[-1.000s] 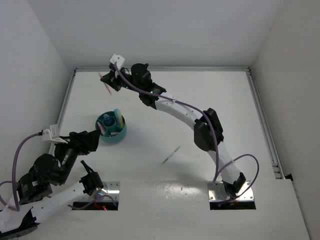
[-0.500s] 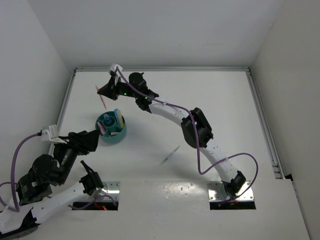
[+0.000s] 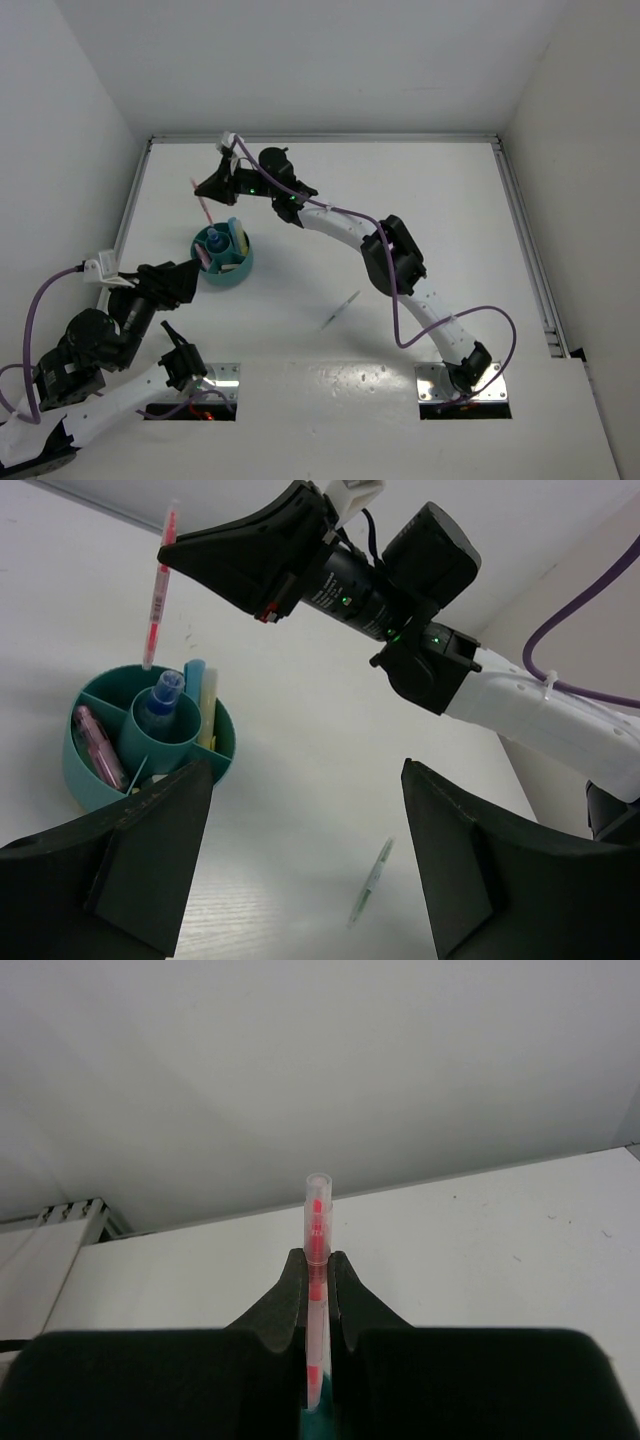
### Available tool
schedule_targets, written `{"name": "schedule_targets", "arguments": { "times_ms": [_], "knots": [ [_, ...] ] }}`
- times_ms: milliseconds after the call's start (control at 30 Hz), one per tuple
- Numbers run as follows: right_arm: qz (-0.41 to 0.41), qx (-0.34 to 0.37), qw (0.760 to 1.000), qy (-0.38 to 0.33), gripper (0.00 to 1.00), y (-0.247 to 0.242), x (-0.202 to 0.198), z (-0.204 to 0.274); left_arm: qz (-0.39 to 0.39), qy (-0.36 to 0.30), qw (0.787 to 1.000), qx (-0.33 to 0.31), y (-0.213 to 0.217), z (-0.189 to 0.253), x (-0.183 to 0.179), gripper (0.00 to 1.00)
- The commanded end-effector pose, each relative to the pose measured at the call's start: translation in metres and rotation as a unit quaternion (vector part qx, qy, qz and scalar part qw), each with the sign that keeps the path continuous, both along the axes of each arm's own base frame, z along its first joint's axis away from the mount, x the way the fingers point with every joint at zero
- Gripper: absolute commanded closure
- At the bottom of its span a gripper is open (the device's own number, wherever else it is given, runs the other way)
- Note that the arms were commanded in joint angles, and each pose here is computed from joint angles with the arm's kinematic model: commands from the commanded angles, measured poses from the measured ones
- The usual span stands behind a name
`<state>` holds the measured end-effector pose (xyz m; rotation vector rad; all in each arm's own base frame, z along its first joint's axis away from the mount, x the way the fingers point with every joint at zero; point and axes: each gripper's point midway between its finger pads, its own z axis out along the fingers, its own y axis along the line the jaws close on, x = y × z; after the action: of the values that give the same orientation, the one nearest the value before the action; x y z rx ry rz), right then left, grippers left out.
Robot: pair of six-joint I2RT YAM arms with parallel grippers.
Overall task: Sort the stationery into containers
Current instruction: Place the pen in the storage box, then pick up the pen from the center of the board.
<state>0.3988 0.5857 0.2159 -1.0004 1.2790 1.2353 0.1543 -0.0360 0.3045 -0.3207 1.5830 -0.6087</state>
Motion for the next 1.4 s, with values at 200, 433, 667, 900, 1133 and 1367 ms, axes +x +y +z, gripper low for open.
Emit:
{"name": "schedule_targets", "arguments": {
  "times_ms": [200,433,667,900,1133,1367],
  "knots": [
    [0.011,0.012,1.000,-0.027,1.00,0.003,-0.002,0.001,0.001,-0.014,1.000,-0.002,0.002,0.005,0.000,0.18],
    [0.020,-0.003,1.000,-0.019,1.00,0.007,-0.008,-0.020,0.001,-0.014,1.000,-0.002,0.002,0.005,0.000,0.18],
    [0.020,-0.013,1.000,-0.014,0.99,0.008,-0.007,-0.037,-0.003,-0.016,1.000,-0.006,0.000,0.007,-0.001,0.18],
    [0.036,-0.024,0.999,-0.005,0.67,0.007,-0.014,-0.048,-0.003,-0.019,1.000,-0.009,0.001,0.008,-0.002,0.18],
    [0.049,-0.017,0.999,-0.013,0.55,0.009,-0.024,-0.035,-0.003,-0.021,1.000,-0.013,0.003,0.009,-0.003,0.18],
    [0.030,0.006,0.998,-0.053,0.47,-0.011,-0.011,0.039,-0.003,-0.021,1.000,-0.013,0.003,0.009,-0.003,0.18]
  ]
}}
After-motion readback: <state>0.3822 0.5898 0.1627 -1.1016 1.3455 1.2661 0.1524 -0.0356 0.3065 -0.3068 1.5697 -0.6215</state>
